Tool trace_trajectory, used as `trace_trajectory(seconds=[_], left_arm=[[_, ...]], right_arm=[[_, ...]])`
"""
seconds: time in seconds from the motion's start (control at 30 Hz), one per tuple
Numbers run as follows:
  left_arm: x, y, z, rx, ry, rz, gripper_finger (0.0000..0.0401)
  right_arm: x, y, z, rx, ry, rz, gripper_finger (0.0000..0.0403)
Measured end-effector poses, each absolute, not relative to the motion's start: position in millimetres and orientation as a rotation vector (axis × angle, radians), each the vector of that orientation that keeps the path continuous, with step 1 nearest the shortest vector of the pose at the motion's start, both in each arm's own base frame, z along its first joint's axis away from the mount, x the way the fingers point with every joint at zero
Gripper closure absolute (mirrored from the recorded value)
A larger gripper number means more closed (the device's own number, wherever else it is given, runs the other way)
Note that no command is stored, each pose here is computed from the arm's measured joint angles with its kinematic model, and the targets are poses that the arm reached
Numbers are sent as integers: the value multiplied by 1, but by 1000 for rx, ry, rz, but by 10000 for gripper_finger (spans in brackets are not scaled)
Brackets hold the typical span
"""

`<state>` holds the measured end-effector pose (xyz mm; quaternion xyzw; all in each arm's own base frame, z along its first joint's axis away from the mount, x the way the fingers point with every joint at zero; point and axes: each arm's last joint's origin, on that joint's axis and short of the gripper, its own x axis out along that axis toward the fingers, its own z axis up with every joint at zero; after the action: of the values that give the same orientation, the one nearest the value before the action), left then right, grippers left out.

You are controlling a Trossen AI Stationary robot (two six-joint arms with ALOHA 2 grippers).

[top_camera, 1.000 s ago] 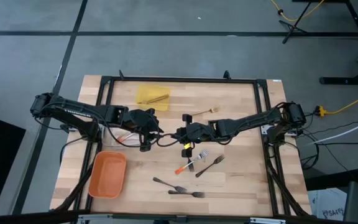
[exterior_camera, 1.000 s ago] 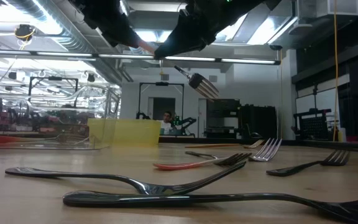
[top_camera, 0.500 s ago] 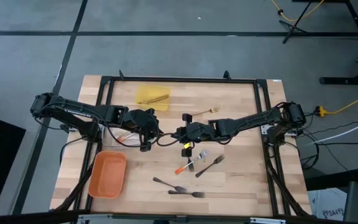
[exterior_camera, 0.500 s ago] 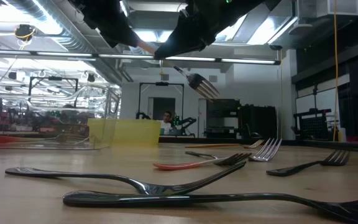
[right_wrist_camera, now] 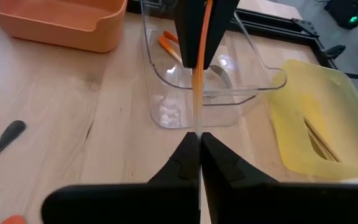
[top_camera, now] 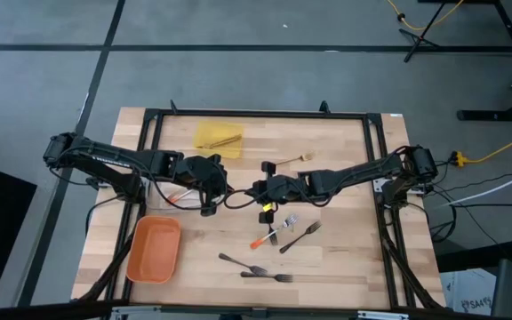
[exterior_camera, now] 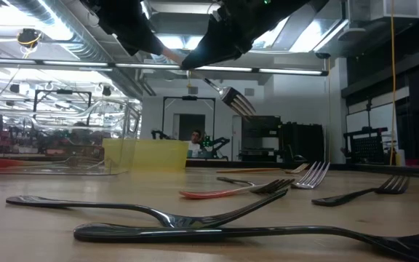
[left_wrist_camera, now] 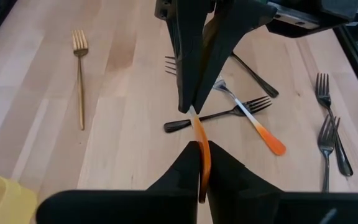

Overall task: Sort silverware by color (type)
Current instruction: Put the orange fork into the transparent bin

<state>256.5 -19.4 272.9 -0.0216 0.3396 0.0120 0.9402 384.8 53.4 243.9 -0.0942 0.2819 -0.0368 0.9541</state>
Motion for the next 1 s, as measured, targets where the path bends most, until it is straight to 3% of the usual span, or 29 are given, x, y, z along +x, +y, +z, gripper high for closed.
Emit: trace_trajectory(seconds=[0.2,0.6,1.0], left_arm=[[256,-19,273,-44,693,24,397],[249,-18,281,-40,663,40,398],[175,-8,321,-55,594,186,398]], right_arm=[[385,53,244,-192,572,-78,396],[383,52,245,-240,585,-84,292],[355,48,276,-269,618,-75,285]])
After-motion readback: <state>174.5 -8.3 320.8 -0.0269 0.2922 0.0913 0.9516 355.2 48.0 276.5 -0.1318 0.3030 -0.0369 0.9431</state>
